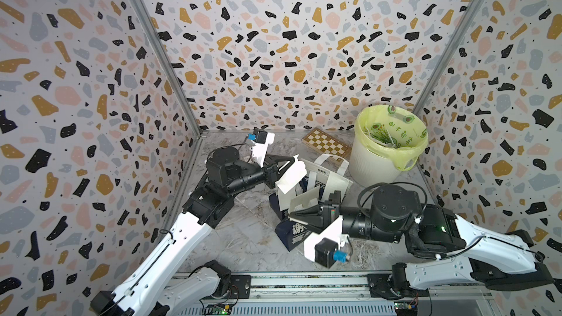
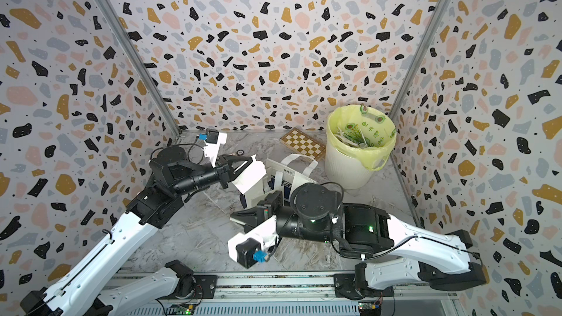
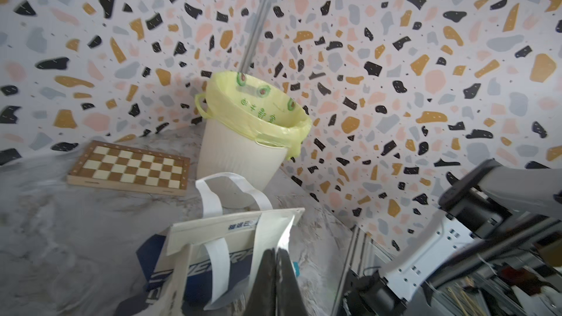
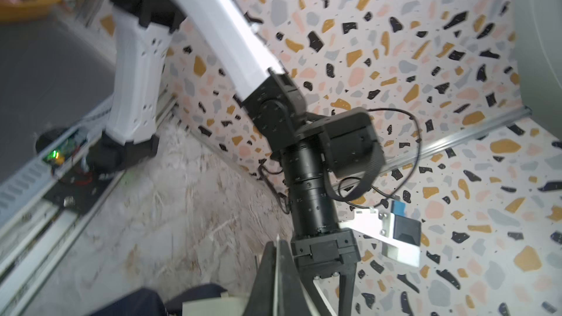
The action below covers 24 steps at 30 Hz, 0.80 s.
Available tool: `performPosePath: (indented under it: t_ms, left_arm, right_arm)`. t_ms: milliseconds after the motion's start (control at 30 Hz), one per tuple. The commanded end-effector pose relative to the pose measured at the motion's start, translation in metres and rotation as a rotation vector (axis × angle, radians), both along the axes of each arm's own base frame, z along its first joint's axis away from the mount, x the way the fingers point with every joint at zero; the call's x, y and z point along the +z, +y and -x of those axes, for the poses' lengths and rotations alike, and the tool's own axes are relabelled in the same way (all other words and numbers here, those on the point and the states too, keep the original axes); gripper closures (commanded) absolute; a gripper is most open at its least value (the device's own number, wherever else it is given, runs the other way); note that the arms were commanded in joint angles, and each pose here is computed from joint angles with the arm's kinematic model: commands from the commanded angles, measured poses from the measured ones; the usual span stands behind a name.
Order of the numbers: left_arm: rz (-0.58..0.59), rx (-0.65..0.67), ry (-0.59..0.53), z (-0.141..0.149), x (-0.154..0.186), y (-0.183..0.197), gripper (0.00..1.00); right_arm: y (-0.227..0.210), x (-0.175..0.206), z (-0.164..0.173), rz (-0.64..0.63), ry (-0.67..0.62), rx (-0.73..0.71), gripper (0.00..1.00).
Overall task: Shred takeout receipts and throw away
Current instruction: Shred the takeout receipt, then place the takeout receipt in the trash bin.
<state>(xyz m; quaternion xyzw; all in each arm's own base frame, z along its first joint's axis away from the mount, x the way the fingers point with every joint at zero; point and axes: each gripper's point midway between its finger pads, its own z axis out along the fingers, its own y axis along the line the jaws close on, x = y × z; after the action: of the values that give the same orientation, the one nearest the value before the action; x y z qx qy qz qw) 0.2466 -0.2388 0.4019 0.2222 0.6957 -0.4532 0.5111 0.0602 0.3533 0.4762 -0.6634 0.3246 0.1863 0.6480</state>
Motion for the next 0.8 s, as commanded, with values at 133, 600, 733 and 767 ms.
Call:
performPosePath:
  t_ms: [133,600,733,767]
  left_arm:
    - [0.272,0.127,-0.190,-0.005,0.060,0.023,1.00]
    - [0.693,0.182,-0.106,-0.023,0.083,0.037,1.00]
    - [0.758,0.161,-0.130,-0.019,0.095,0.039,1.00]
    - [0.757,0.150,-0.144,-0.017,0.097,0.039,1.00]
  right_arm:
    - [-0.038,0.032,-0.089,-0.436,0.676,-0.212,1.00]
    - [-0.056,0.041,-0.154,-0.839,1.108,-0.088,1.00]
    - [-0.057,0.049,-0.160,-0.906,1.108,-0.056,1.00]
    - [-0.055,0.050,-0.163,-0.901,1.117,-0.061,1.00]
